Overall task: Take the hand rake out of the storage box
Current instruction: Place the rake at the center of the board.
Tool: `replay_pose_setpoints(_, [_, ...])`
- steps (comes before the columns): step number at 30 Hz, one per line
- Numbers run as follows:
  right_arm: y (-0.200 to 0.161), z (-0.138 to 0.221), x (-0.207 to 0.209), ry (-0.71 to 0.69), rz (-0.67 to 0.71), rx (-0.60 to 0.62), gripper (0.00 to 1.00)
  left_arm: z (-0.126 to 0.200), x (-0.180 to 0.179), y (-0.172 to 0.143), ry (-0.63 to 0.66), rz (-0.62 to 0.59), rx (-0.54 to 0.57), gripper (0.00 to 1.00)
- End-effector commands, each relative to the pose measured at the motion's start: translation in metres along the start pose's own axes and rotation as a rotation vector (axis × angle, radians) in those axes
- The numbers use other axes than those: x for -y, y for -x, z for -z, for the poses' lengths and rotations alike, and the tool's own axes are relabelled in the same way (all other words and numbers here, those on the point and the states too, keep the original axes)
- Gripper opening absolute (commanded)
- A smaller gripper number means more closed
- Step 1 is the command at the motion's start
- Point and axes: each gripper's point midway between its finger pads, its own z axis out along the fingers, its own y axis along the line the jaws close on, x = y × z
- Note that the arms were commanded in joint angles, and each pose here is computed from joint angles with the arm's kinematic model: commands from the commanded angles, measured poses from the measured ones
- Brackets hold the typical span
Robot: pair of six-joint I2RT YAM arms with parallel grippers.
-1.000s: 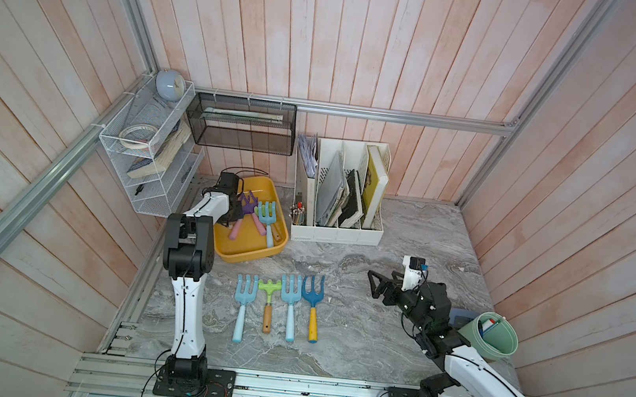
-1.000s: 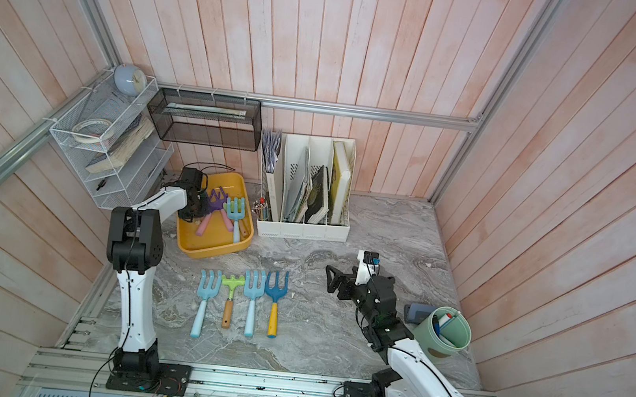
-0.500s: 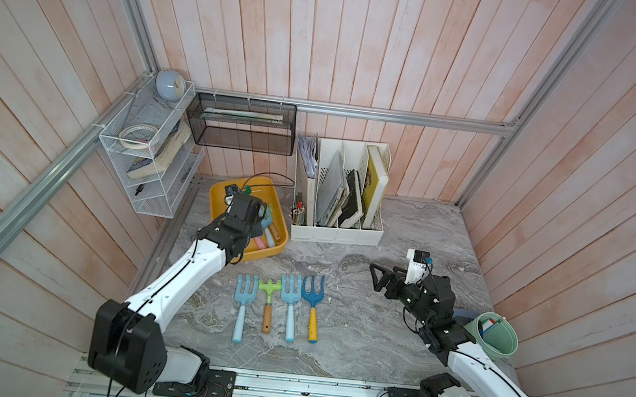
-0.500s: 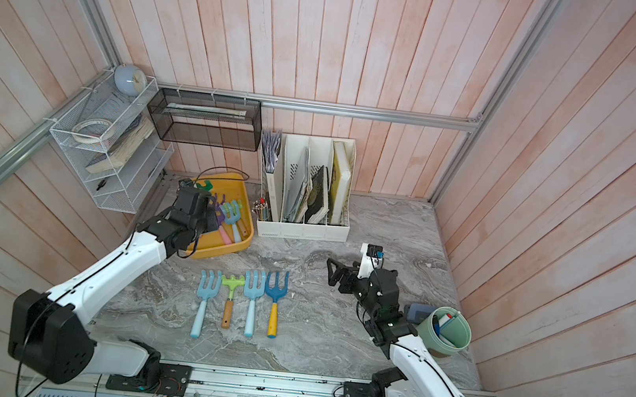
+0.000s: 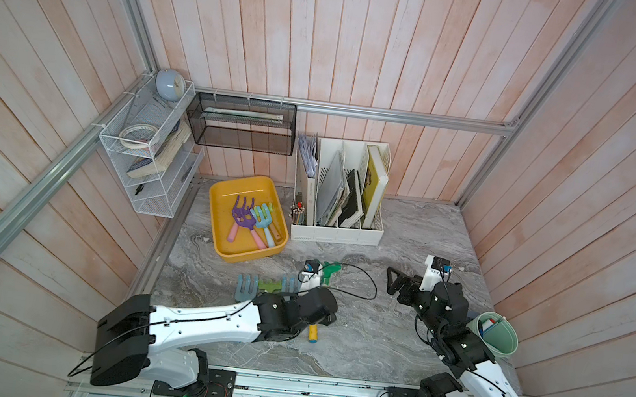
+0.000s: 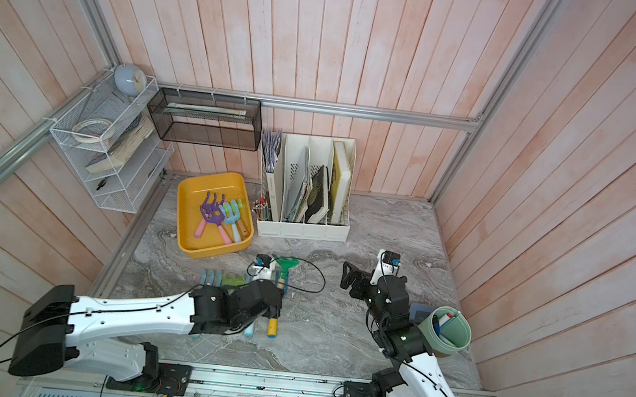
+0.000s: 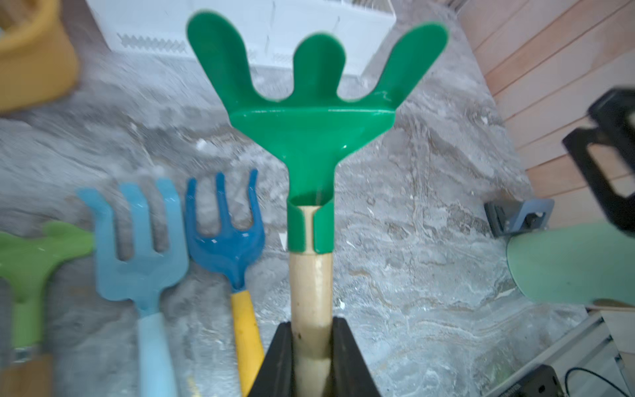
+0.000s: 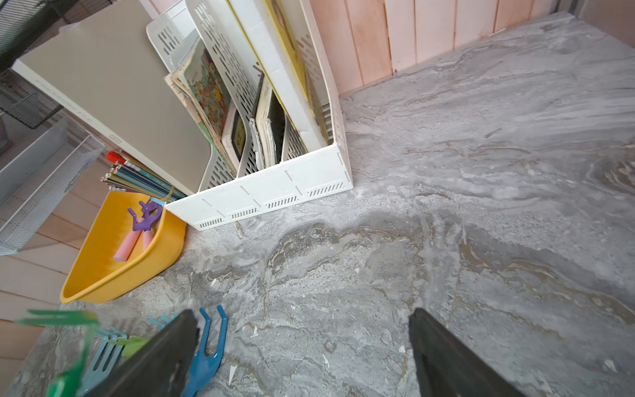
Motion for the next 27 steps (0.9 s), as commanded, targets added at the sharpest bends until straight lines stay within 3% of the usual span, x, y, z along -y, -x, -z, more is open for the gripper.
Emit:
replay_pose_setpoints(1, [0.001, 0.003, 0.01, -0.06, -0.025, 0.0, 0.98, -0.025, 0.014, -0.017, -0.057, 0.123, -0.019, 0.02])
replay_pose_setpoints(7, [-0.003, 0.004, 0.023, -0.117, -0.036, 0.012, 0.98, -0.06, 0.01, -0.035, 0.03, 0.108, -0.088, 0.1])
replay_pose_setpoints(13, [-0.007, 0.001, 0.023, -0.108, -0.036, -0.002, 0.98, -0.086, 0.007, -0.051, 0.027, 0.122, -0.155, 0.11])
replay_pose_setpoints(18, [-0.013, -0.003, 0.024, -0.103, -0.037, -0.016, 0.98, -0.095, 0.006, -0.057, 0.045, 0.11, -0.185, 0.26])
replay_pose_setpoints(21, [-0.016, -0.006, 0.022, -0.091, -0.035, -0.027, 0.98, -0.098, 0.007, -0.06, 0.046, 0.103, -0.198, 0.28])
replay_pose_setpoints(27, [-0.022, -0.007, 0.017, -0.054, -0.04, -0.044, 0.98, -0.094, 0.017, -0.053, 0.014, 0.096, -0.196, 0.43])
